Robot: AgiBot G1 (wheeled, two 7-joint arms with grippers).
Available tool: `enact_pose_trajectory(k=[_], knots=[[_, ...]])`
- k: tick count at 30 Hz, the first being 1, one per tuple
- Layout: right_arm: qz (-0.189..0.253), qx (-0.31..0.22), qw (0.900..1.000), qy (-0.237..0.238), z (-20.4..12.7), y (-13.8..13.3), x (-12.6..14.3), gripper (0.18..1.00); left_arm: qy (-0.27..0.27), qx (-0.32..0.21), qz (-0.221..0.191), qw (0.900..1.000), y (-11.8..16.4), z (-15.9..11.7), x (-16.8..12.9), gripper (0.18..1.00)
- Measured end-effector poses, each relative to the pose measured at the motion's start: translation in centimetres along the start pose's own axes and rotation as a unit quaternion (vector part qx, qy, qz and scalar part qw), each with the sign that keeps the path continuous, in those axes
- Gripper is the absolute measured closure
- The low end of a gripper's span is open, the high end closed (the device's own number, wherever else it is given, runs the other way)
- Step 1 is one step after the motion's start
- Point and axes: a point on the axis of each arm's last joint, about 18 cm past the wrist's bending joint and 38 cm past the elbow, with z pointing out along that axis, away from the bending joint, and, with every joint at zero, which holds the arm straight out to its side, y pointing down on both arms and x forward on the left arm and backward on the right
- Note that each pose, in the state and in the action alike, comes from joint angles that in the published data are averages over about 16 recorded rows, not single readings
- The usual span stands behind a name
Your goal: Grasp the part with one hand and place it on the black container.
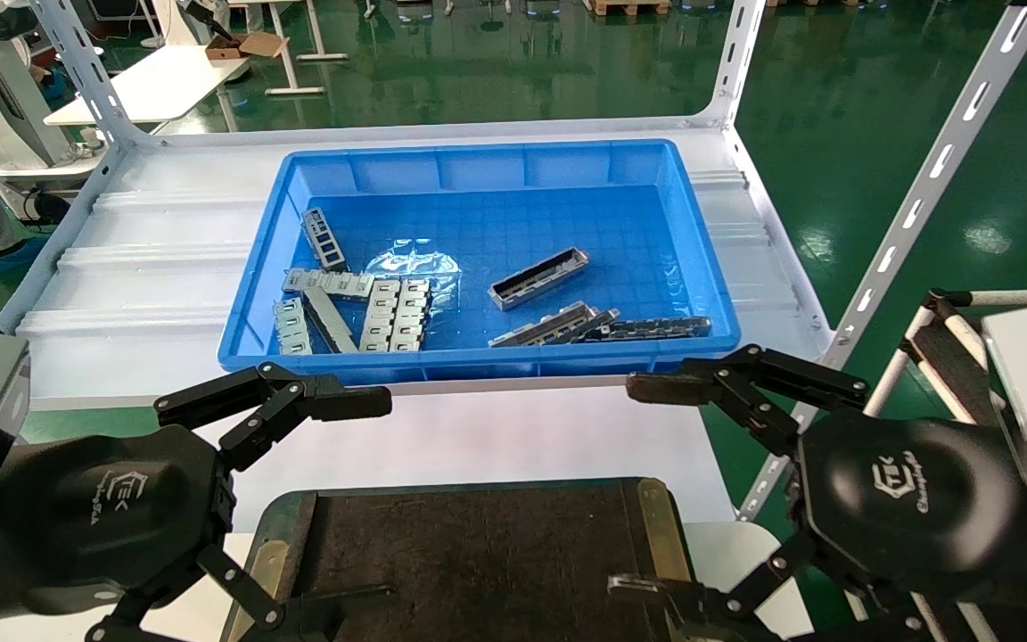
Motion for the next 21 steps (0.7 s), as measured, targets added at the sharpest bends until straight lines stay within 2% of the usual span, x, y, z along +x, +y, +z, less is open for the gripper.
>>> enact_pose_trajectory(k=[12,21], knots=[[0.0,0.0,1.0,0.0,0.0,0.0,0.0,0.178,-0.007,0.001,0.004,1.0,-0.1,0.2,-0.5,0.184],[0.0,0.0,1.0,0.0,0.0,0.0,0.0,0.178,-0.025,0.005,0.005,0.9997,-0.1,1.0,-2.0,0.184]])
